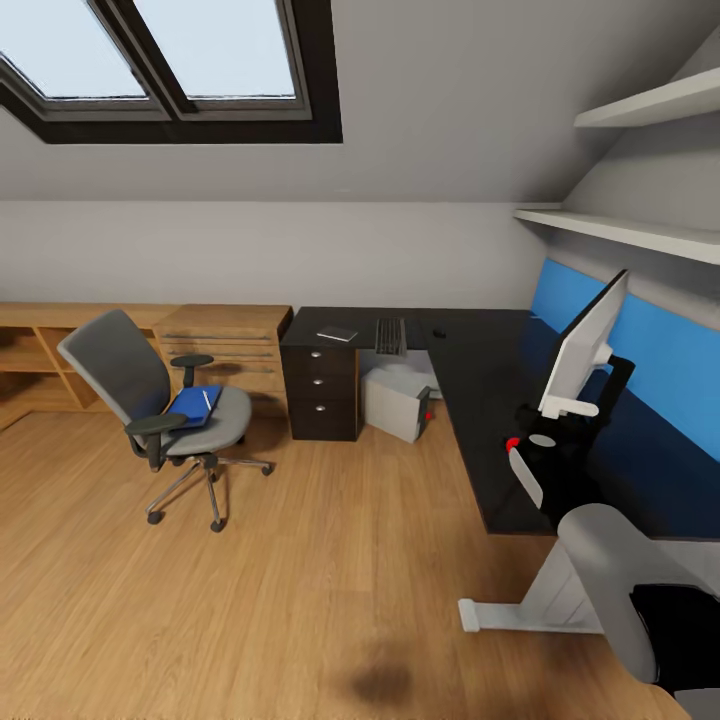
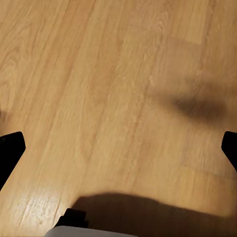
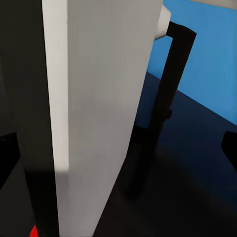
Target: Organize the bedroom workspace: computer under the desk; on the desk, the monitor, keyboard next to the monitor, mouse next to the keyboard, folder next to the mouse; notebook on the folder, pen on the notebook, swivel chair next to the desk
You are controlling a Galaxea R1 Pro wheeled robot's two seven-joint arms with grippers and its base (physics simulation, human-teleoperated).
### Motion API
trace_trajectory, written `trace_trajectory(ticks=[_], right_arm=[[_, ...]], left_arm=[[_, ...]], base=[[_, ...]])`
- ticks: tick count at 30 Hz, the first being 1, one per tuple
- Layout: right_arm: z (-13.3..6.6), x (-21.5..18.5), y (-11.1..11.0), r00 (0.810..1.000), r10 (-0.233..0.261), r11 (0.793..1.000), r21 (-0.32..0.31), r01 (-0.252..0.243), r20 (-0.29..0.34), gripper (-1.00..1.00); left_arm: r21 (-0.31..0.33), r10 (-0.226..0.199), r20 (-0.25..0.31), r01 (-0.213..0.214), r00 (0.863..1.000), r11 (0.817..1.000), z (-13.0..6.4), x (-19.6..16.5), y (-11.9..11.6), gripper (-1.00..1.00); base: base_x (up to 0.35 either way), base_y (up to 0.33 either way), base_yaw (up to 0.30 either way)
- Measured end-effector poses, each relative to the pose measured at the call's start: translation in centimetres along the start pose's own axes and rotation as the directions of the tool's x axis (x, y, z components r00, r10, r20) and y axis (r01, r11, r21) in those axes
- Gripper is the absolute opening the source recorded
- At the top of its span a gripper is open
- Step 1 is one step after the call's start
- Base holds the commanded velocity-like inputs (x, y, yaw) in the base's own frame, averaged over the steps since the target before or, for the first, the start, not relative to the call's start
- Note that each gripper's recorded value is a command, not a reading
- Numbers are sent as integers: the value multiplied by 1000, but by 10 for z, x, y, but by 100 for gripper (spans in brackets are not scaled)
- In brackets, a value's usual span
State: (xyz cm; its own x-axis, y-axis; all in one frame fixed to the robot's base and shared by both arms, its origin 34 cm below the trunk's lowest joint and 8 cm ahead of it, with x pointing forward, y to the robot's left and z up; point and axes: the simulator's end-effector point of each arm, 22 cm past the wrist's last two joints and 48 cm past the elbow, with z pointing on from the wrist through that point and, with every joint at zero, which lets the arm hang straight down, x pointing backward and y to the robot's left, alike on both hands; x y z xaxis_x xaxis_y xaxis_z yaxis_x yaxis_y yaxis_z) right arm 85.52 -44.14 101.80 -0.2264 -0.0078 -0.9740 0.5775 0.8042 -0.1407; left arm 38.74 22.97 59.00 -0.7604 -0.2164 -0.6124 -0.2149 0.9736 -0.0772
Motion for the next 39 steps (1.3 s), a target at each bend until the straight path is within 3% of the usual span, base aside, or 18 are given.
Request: trace_trajectory(ticks=[39], right_arm=[[0, 0, 1, 1000, -1, 1000, -1, 1, 0, 100]], left_arm=[[-1, -1, 0, 1, 1000, 1000, 0, 0, 0, 100]], base=[[-122, -83, 0]])
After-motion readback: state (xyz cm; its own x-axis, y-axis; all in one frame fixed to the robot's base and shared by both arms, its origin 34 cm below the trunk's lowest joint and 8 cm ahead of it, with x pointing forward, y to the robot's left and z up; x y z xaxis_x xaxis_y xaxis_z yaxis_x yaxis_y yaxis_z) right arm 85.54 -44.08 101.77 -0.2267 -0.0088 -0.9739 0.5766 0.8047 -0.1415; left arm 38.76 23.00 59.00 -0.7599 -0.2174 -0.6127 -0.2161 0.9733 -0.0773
